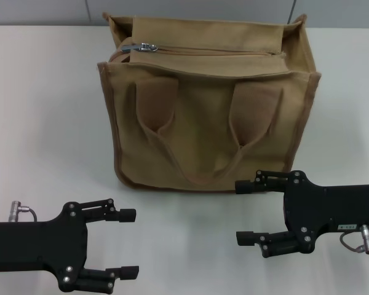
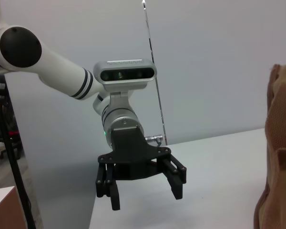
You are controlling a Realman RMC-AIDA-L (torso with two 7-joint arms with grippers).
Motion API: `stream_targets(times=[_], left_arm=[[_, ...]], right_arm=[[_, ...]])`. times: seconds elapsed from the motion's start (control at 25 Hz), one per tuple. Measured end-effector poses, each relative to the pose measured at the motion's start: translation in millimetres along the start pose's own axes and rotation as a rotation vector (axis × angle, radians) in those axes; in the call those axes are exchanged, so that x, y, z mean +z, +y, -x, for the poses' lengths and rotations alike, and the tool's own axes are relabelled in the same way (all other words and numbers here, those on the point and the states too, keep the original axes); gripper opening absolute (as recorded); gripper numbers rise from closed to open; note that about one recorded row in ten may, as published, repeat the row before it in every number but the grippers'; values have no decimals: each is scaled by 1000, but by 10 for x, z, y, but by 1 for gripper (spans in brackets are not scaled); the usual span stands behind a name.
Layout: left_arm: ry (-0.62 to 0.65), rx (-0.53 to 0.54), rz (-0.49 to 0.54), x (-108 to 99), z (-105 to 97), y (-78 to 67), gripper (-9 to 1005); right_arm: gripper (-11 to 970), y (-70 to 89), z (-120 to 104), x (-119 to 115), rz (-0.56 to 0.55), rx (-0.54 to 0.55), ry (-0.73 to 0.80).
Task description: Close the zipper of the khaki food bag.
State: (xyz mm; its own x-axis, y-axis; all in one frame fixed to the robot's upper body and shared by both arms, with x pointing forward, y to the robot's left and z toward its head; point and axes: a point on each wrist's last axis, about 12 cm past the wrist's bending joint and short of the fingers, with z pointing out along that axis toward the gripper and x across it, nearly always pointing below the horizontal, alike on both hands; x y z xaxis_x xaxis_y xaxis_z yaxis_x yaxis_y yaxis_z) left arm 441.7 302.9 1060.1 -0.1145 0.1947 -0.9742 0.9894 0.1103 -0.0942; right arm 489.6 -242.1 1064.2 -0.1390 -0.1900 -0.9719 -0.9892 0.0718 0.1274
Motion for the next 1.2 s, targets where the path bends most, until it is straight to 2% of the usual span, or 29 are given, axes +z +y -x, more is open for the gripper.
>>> stream_targets(times=[0.36,0.6,0.72,0.8,0.84,0.88,0.96,1.0,1.04,1.08,1.16,1.2], left_arm=[[-5,6,3,10,-2,-4,823],[-31,29,68,-27,-8,6,823],[-110,50,222,-126,-19,33,823],[-185,45,366,-225,-34,54,822],[-247,25,489,-303,-51,83,822],[-252,24,499,-309,-52,85,822],[-324,6,662,-406,-77,138,822],[-324,6,662,-406,-77,138,822],[-334,3,712,-427,-89,170,822],[-320,-4,756,-412,-96,270,822],[-288,-12,756,-366,-89,372,822],[-288,-12,756,-366,-89,372,822]], right_arm=[[815,-1,-24,32,-4,7,-1],[815,2,-67,59,-20,23,-6],[815,14,-96,108,-26,17,-31],[815,33,-115,142,-30,5,-55],[815,44,-123,155,-33,-2,-67],[814,57,-133,167,-35,-6,-77],[814,76,-148,185,-42,-18,-96],[814,85,-155,193,-45,-24,-104],[814,91,-159,203,-47,-29,-110],[814,102,-167,216,-48,-33,-117],[814,113,-174,235,-48,-36,-127],[814,118,-177,243,-48,-37,-131]])
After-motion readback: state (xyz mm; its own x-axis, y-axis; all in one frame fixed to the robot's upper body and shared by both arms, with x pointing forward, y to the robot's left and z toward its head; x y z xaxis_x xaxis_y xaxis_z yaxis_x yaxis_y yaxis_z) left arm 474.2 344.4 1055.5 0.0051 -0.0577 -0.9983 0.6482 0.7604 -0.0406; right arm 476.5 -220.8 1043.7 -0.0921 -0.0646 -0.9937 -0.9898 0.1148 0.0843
